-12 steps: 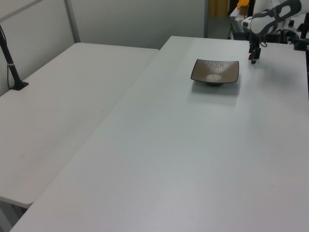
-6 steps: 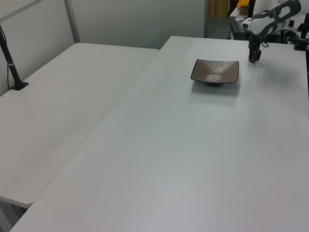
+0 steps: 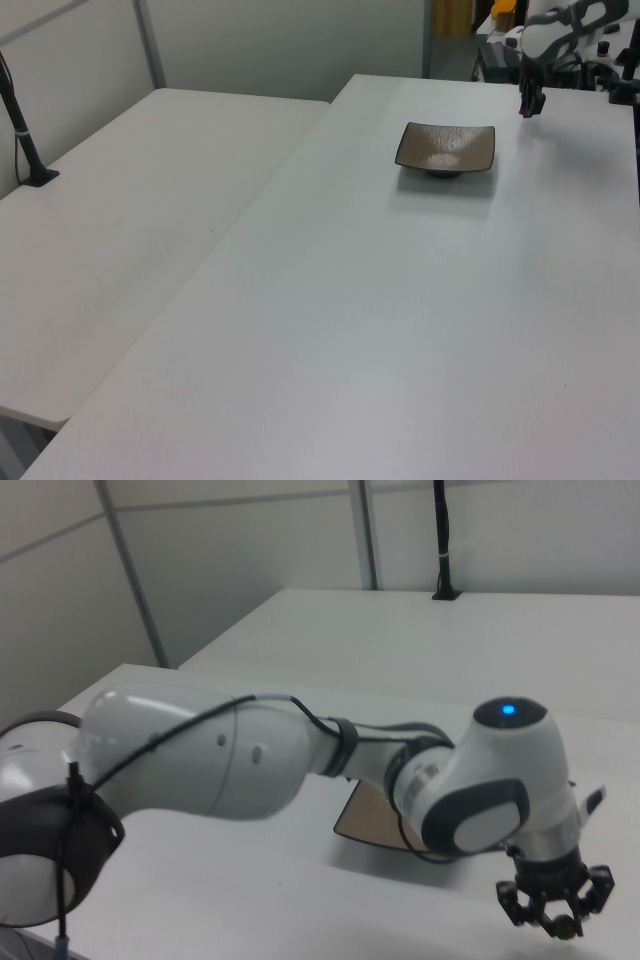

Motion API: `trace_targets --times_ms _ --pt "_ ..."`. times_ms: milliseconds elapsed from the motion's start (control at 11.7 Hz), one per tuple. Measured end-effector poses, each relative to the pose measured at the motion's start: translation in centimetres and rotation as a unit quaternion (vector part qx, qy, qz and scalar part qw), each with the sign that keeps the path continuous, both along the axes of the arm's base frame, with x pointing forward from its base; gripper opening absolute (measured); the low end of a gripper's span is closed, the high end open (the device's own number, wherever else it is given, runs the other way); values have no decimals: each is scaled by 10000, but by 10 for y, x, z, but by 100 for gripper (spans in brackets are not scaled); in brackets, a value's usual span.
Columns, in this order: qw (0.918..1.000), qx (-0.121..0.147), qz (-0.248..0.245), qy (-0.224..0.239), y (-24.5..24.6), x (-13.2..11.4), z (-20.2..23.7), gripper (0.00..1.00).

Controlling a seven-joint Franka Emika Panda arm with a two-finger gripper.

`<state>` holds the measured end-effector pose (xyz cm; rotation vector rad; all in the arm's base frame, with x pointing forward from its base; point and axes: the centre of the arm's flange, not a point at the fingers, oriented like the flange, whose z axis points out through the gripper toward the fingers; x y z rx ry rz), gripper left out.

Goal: Strawberries on a ceramic plate
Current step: 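Lift the held strawberry and carry it over the brown plate, then lower the strawberry onto the plate center and open the gripper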

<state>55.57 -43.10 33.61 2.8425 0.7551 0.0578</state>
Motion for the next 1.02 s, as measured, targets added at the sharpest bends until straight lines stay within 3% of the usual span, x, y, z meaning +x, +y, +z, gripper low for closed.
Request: trace_targets --times_ms 512,1025 --pt "9989 291 253 253 63 7 104 32" --pt "9940 829 -664 -264 149 59 145 32"
